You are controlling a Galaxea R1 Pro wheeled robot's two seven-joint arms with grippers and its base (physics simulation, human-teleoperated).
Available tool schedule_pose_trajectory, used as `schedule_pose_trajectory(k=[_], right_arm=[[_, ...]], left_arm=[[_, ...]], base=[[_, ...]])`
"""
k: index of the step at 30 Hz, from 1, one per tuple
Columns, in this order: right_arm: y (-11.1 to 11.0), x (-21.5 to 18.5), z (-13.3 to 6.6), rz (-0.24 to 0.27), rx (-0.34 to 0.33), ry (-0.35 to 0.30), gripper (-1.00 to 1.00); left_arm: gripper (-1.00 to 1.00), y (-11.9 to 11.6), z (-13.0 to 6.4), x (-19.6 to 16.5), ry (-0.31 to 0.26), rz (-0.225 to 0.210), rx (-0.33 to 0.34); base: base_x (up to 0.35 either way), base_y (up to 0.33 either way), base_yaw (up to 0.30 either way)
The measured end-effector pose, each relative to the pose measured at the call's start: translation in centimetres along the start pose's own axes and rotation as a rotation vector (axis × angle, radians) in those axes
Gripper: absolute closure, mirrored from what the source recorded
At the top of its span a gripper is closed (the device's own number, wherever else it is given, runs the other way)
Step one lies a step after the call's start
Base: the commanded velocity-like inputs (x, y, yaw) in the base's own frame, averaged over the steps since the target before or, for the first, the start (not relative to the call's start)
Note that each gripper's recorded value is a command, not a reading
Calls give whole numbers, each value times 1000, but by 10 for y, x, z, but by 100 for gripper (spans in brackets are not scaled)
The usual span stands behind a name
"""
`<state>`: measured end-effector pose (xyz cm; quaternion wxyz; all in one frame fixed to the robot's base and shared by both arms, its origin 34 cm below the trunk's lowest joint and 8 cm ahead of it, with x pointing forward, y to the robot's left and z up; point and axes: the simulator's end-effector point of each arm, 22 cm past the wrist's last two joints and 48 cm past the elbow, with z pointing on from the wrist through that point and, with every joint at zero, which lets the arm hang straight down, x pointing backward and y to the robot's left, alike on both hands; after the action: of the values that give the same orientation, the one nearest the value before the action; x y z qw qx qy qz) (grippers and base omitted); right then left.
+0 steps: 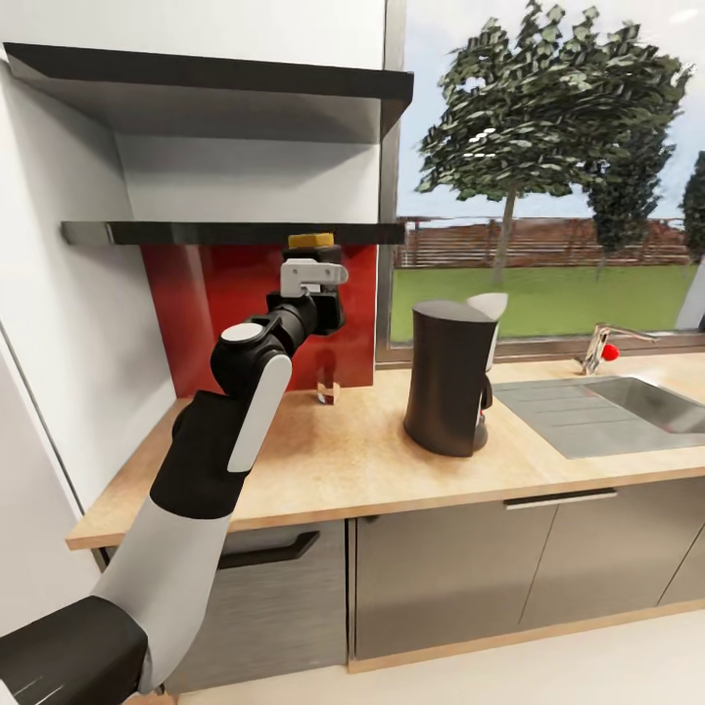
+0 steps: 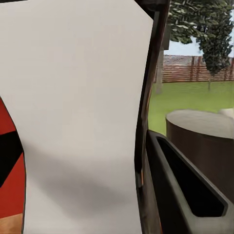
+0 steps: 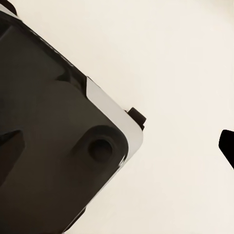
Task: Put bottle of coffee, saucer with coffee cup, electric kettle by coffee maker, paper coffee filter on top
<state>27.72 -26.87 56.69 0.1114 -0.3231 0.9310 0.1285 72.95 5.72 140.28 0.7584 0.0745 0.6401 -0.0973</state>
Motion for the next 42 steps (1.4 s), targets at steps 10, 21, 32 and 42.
schedule_pose_trajectory(k=[10, 21, 32, 42], right_arm=[[-3, 3, 12, 0, 0, 0, -100], [-7, 5, 27, -1, 1, -2, -100], [-10, 9, 42, -1, 1, -2, -100], [-13, 13, 56, -1, 1, -2, -100]], left_arm=[[100, 1, -1, 19, 9, -3, 0], [100, 1, -3, 34, 8, -4, 0], [100, -1, -5, 50, 5, -1, 4], [100, -1, -7, 65, 4, 0, 4]], base=[[0, 0, 0], [0, 0, 0], [0, 0, 0], [0, 0, 0]])
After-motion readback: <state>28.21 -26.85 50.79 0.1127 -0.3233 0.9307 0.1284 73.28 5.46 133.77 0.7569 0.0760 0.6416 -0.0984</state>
